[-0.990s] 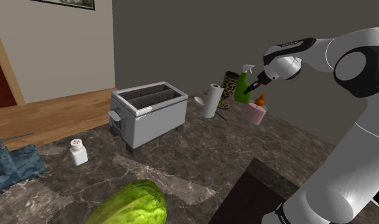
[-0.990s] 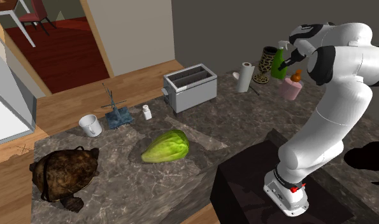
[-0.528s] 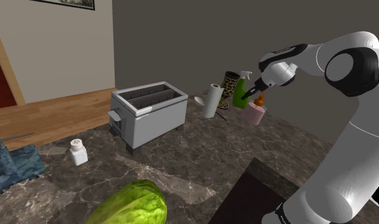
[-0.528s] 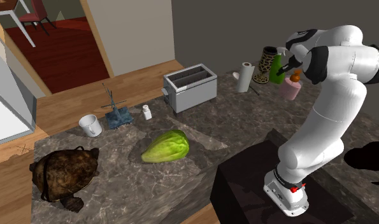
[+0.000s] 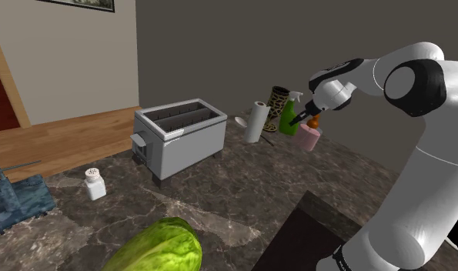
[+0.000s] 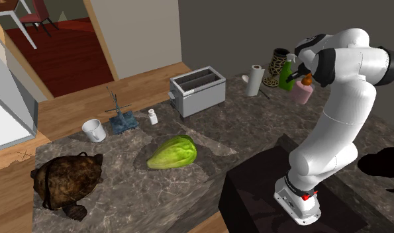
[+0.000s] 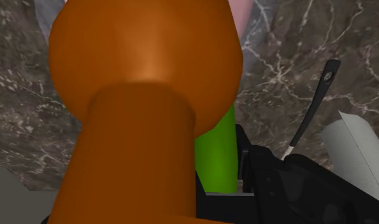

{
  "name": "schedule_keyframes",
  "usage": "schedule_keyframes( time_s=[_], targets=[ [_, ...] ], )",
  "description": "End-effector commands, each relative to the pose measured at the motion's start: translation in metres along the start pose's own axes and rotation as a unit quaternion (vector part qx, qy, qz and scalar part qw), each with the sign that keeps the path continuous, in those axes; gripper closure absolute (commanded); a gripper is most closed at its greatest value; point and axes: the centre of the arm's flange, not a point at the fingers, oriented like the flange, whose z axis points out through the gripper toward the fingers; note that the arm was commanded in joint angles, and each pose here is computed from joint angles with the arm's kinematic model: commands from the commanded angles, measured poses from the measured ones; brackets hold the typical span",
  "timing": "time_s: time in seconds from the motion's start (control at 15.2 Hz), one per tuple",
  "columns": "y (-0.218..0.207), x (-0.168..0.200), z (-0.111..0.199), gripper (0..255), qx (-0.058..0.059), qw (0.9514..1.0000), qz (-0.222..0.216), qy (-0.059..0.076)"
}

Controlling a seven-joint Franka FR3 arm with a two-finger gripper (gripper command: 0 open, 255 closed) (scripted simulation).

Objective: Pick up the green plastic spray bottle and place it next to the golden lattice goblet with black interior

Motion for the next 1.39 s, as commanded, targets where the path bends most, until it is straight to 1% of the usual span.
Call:
schedule_keyframes(
  time_s=[0.0, 0.33, 0.4, 0.73, 0.99, 1.32],
  targets=[
    [-0.001, -0.004, 0.005, 255, 0.003, 1.0000, 0.001, -0.003],
    [-0.001, -0.004, 0.005, 255, 0.003, 1.0000, 0.001, -0.003],
    [-0.002, -0.004, 0.006, 0, 0.003, 1.0000, 0.001, -0.003],
    [-0.001, -0.004, 0.005, 0, 0.003, 1.0000, 0.001, -0.003],
    [-0.001, -0.003, -0.045, 0, 0.003, 1.0000, 0.001, -0.003],
    [-0.001, -0.003, -0.045, 0, 0.003, 1.0000, 0.001, -0.003]
  ],
)
